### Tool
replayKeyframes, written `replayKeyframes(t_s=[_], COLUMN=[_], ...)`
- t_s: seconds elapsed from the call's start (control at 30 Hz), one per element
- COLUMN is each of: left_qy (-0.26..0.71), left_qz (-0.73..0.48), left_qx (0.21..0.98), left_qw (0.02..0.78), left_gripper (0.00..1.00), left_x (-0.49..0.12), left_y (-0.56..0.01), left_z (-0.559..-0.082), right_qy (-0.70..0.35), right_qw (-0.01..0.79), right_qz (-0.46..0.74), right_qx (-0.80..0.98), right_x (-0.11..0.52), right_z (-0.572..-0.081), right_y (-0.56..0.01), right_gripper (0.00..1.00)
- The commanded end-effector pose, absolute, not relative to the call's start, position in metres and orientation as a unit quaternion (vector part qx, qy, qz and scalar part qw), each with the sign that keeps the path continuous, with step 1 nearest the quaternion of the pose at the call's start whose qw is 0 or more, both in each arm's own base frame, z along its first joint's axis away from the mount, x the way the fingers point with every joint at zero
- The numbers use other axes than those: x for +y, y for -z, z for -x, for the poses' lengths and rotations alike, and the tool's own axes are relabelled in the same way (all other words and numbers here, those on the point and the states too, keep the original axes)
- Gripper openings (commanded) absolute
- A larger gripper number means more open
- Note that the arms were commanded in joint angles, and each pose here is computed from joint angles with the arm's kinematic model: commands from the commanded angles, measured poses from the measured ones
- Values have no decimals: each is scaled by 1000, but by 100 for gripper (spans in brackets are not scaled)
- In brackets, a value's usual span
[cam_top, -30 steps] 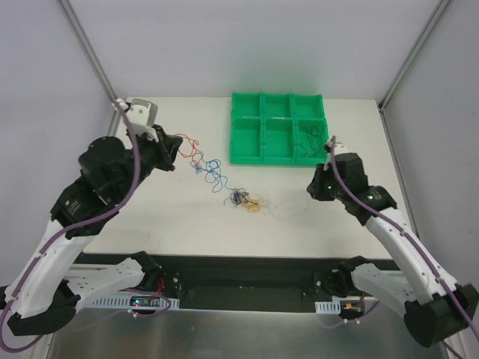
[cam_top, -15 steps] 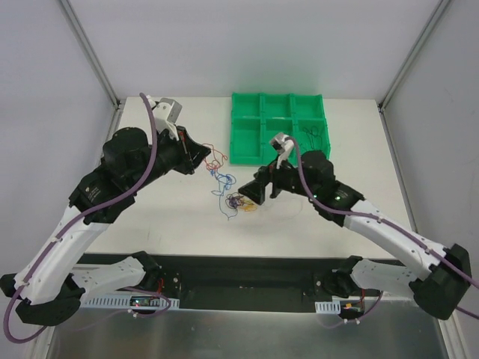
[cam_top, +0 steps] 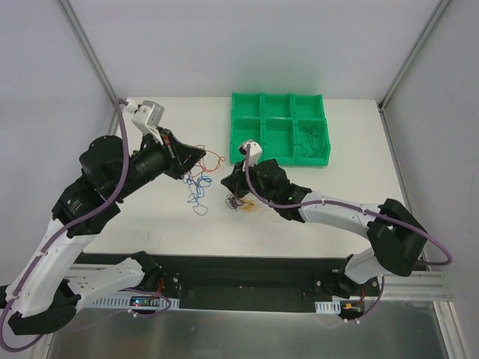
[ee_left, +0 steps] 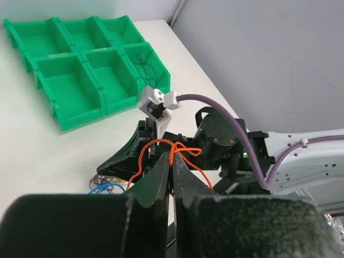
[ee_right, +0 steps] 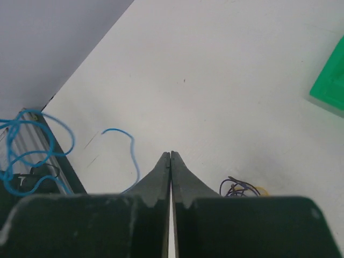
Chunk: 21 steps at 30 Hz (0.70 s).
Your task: Untangle the cables
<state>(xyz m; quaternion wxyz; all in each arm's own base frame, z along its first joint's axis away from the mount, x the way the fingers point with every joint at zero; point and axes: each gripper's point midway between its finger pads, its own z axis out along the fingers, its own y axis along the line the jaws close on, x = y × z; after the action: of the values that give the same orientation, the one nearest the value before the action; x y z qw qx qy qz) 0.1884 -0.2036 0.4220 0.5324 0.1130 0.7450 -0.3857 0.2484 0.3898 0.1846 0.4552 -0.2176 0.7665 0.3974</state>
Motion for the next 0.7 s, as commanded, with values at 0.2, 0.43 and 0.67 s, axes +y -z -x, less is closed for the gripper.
replayKeyframes(t_s=[0.2, 0.43, 0.67], left_qy=[401, 394, 398], left_qz=[-120, -110, -107], left_qx=[700, 701, 695], left_qw=[579, 585, 589], left_gripper=[0, 0, 0], left_x=[-193, -190, -188], left_y=[-464, -465, -472], left_z=[-179, -182, -180], right_qy=[-491, -482, -512], right_qw=[453, 454, 436], right_qz=[275, 278, 279], right_qx=[692, 696, 686], right_x=[407, 385, 391], right_z=[-224, -209, -196], right_y=[-217, -209, -207], right_gripper=[63, 86, 86])
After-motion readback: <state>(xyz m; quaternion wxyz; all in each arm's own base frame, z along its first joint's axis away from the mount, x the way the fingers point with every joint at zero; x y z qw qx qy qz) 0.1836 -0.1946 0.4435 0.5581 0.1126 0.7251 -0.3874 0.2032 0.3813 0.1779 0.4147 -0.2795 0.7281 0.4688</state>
